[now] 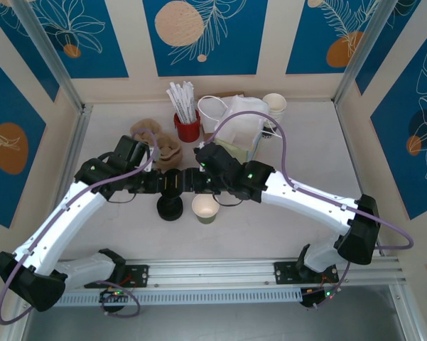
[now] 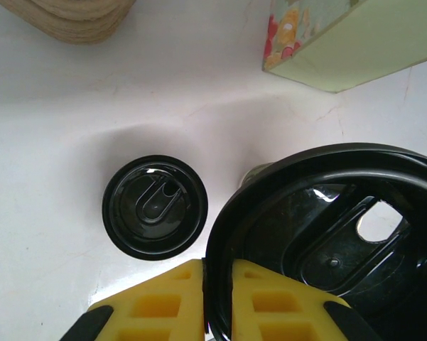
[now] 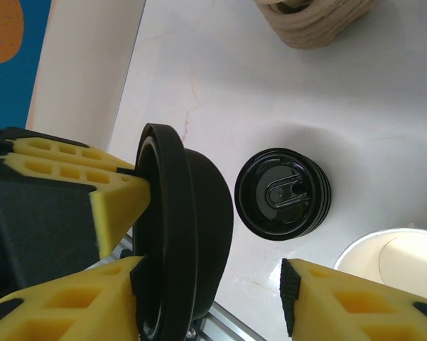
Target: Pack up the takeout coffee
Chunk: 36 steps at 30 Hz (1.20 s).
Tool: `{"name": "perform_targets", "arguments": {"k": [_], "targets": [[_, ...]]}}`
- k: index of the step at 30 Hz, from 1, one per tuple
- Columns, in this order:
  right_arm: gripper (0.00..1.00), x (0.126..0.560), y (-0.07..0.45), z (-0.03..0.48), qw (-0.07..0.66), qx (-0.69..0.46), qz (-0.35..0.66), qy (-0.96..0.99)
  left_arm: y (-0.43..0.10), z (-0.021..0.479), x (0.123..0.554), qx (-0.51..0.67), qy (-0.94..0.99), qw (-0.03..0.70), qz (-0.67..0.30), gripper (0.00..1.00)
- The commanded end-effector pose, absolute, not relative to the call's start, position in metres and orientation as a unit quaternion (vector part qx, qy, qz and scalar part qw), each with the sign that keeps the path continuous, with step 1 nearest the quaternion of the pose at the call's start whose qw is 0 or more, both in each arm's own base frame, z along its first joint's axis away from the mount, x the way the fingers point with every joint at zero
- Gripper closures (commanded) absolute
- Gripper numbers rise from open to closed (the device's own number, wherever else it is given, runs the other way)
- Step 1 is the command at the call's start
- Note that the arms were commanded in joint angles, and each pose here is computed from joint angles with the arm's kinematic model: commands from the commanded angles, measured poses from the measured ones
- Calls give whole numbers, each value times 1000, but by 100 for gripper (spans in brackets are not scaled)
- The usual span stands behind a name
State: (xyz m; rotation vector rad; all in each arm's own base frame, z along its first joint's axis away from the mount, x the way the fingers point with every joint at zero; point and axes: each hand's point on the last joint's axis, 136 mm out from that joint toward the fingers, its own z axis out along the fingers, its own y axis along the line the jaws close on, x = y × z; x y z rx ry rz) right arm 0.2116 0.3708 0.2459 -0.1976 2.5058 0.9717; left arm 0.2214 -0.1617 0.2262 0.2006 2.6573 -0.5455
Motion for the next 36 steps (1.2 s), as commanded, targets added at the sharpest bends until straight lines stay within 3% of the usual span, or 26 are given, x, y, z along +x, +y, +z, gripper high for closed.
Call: {"name": "perform_targets", "arguments": {"k": [1, 14, 23, 27, 31, 36], "targets": [[48, 211, 380, 262, 226, -82, 371, 897, -168, 245, 216, 76, 947, 219, -221, 87], [64, 216, 384, 260, 216, -74, 374, 899, -174, 251, 214, 80, 941, 223, -242, 87], [91, 218, 382, 266, 213, -64, 383, 897, -175, 264, 212, 84, 934, 237, -254, 86], [98, 220, 374, 267, 214, -51, 381, 898, -176, 284, 210, 94, 921, 265, -271, 69], [100, 222, 366, 259, 188, -38, 386, 902, -171, 311, 206, 116, 900, 315, -279, 45], [100, 217, 356, 256, 160, -33, 383, 909, -164, 333, 201, 164, 876, 368, -266, 39]]}}
